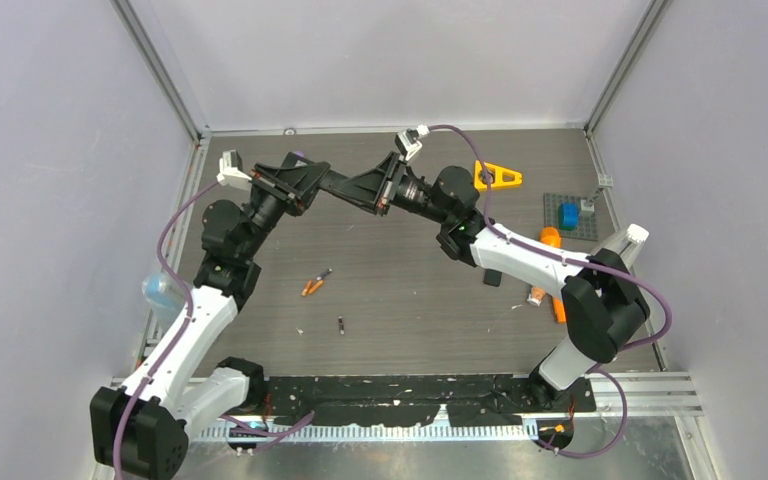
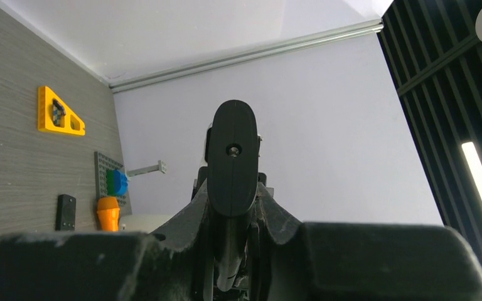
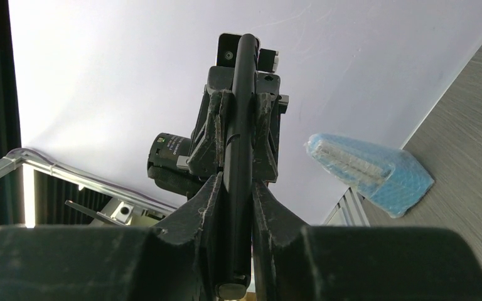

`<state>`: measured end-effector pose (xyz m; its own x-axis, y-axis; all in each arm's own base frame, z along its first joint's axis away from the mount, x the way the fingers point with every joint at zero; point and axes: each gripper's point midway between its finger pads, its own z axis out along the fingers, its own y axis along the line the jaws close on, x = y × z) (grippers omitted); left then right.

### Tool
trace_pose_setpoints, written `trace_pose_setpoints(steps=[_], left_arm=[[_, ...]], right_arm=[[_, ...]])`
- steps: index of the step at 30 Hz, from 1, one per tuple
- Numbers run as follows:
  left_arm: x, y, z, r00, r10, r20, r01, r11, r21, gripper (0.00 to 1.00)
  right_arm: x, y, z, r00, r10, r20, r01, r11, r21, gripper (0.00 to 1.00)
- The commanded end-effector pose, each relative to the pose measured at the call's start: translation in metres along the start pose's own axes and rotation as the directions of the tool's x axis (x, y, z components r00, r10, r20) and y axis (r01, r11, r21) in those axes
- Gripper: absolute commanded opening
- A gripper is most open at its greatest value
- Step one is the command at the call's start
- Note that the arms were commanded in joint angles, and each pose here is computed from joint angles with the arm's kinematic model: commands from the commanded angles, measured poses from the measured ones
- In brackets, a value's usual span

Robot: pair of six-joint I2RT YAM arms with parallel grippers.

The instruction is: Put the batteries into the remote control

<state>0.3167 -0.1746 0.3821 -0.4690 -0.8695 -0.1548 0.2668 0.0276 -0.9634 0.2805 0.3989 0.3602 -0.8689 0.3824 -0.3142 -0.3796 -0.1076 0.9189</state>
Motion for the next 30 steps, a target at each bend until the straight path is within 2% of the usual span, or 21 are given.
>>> trace_pose_setpoints(steps=[1, 4, 8, 10, 17, 21, 30], left_arm=[[-0.043, -0.103, -0.022, 0.976, 0.013, 0.217, -0.079, 0.951, 0.298, 0.0], [-0.042, -0.101, -0.022, 0.977, 0.02, 0.212, -0.081, 0.954, 0.287, 0.0], [-0.035, -0.097, -0.018, 0.984, 0.04, 0.173, -0.085, 0.96, 0.266, 0.0], [-0.033, -0.09, -0.015, 0.987, 0.044, 0.157, -0.082, 0.967, 0.241, 0.0], [-0.026, -0.065, -0.011, 0.991, 0.061, 0.122, -0.08, 0.983, 0.163, 0.0], [-0.027, -0.061, -0.01, 0.988, 0.085, 0.125, -0.103, 0.984, 0.146, 0.0], [-0.026, -0.053, -0.006, 0.98, 0.164, 0.116, -0.175, 0.981, 0.09, 0.0]], right_arm=[[-0.001, -0.027, -0.014, 1.0, 0.015, -0.003, -0.014, 0.995, 0.102, 0.22], [-0.005, -0.028, -0.015, 1.0, 0.014, 0.014, -0.015, 0.992, 0.125, 0.25], [-0.011, -0.025, -0.011, 1.0, 0.01, 0.021, -0.012, 0.991, 0.135, 0.39], [-0.014, -0.022, -0.007, 1.0, 0.014, 0.024, -0.017, 0.991, 0.136, 0.41], [-0.023, -0.019, 0.003, 1.0, 0.025, 0.018, -0.027, 0.989, 0.146, 0.42], [-0.017, -0.03, -0.003, 0.999, 0.051, 0.01, -0.051, 0.98, 0.195, 0.4], [-0.017, -0.031, -0.016, 0.999, 0.04, 0.004, -0.04, 0.966, 0.255, 0.45]])
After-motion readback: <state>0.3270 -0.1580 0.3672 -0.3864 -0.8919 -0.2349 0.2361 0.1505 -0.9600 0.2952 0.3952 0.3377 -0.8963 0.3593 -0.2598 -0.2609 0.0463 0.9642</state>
